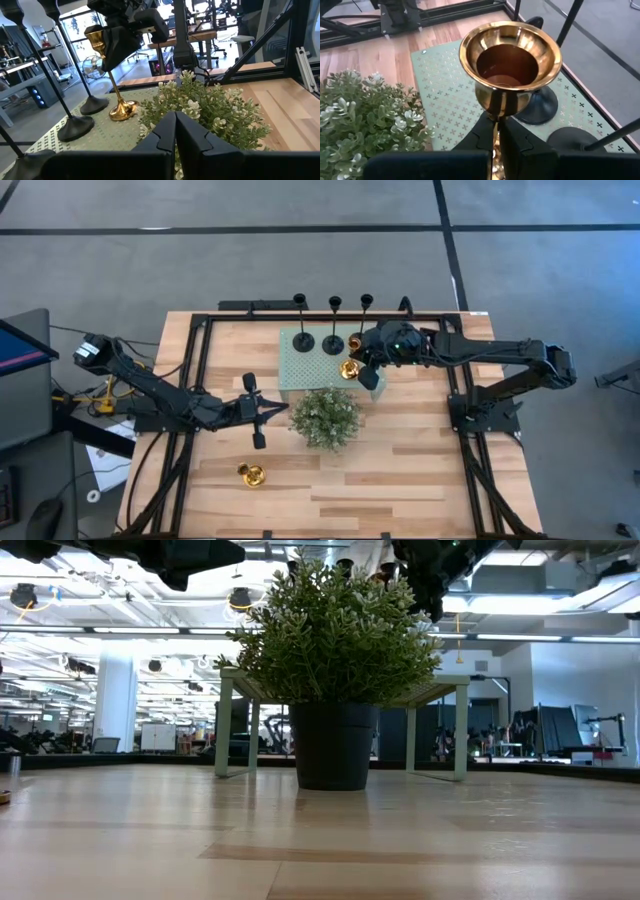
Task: Pick & Place candle stick holders
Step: Put the right gold candle holder on the shelf, then put the gold candle holder on the shelf
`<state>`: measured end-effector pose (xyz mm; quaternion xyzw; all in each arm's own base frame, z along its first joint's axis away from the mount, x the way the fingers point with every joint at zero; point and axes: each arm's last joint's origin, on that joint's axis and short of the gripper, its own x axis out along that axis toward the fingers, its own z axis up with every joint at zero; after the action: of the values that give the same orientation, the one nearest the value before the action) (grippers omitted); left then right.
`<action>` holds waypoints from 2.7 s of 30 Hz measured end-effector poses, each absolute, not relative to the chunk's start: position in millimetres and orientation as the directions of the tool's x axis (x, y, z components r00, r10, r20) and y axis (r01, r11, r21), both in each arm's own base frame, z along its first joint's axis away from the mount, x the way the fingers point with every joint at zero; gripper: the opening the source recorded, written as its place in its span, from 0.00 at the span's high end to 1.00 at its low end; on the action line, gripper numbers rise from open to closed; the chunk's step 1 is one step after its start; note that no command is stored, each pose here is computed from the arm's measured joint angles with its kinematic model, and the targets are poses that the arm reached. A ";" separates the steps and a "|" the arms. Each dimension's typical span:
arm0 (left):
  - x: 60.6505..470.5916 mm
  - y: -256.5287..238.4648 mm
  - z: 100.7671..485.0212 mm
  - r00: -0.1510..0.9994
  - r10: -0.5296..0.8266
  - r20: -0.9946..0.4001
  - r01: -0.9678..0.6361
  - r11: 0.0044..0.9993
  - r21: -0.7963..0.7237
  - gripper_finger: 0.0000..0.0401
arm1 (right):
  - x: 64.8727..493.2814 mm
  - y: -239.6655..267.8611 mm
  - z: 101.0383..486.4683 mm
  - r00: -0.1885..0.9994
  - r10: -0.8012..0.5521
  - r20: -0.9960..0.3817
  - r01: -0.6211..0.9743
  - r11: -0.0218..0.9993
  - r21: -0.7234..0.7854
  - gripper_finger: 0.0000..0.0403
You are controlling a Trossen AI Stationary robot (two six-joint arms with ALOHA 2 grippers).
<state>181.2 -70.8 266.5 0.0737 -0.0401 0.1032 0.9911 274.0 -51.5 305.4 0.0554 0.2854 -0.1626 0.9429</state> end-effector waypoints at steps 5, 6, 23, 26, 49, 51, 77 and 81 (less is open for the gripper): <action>181.2 -70.9 266.5 0.976 0.198 0.095 -0.210 0.968 0.138 0.97 | 274.0 -51.5 305.3 0.784 -0.275 -0.556 0.339 0.941 0.011 0.99; 181.2 -70.9 266.5 0.976 0.199 0.095 -0.210 0.968 0.138 0.97 | 274.0 -51.5 305.4 0.784 -0.276 -0.556 0.339 0.941 0.011 0.99; 181.2 -70.8 266.5 0.975 0.199 0.095 -0.210 0.968 0.137 0.97 | 274.1 -51.3 305.5 0.786 -0.270 -0.556 0.316 0.949 -0.014 0.80; 181.2 -70.8 266.5 0.975 0.199 0.095 -0.210 0.968 0.137 0.97 | 271.4 -50.9 311.3 0.771 -0.267 -0.578 0.314 0.949 -0.021 0.76; 174.3 -76.6 270.8 0.981 0.156 0.114 -0.169 0.978 0.122 0.97 | 188.6 1.4 370.7 0.782 -0.157 -0.603 0.193 0.981 -0.005 0.98; 168.6 -79.9 274.7 0.984 0.123 0.132 -0.138 0.984 0.109 0.97 | 189.7 7.3 362.0 0.794 -0.158 -0.587 0.199 0.980 0.006 0.98; 83.7 -114.3 278.4 0.950 -0.310 0.032 0.309 0.950 0.039 0.99 | 240.4 73.7 293.1 0.885 0.018 -0.465 0.046 0.991 0.127 1.00; 71.9 -112.2 271.7 0.977 -0.213 -0.025 0.214 0.975 0.061 0.99 | 246.0 75.6 288.0 0.880 0.016 -0.475 0.047 0.991 0.122 1.00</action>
<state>71.9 -112.2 271.7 0.0319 0.0090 -0.1072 0.9937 246.0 75.6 288.0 0.0652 0.2451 -0.0080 0.9673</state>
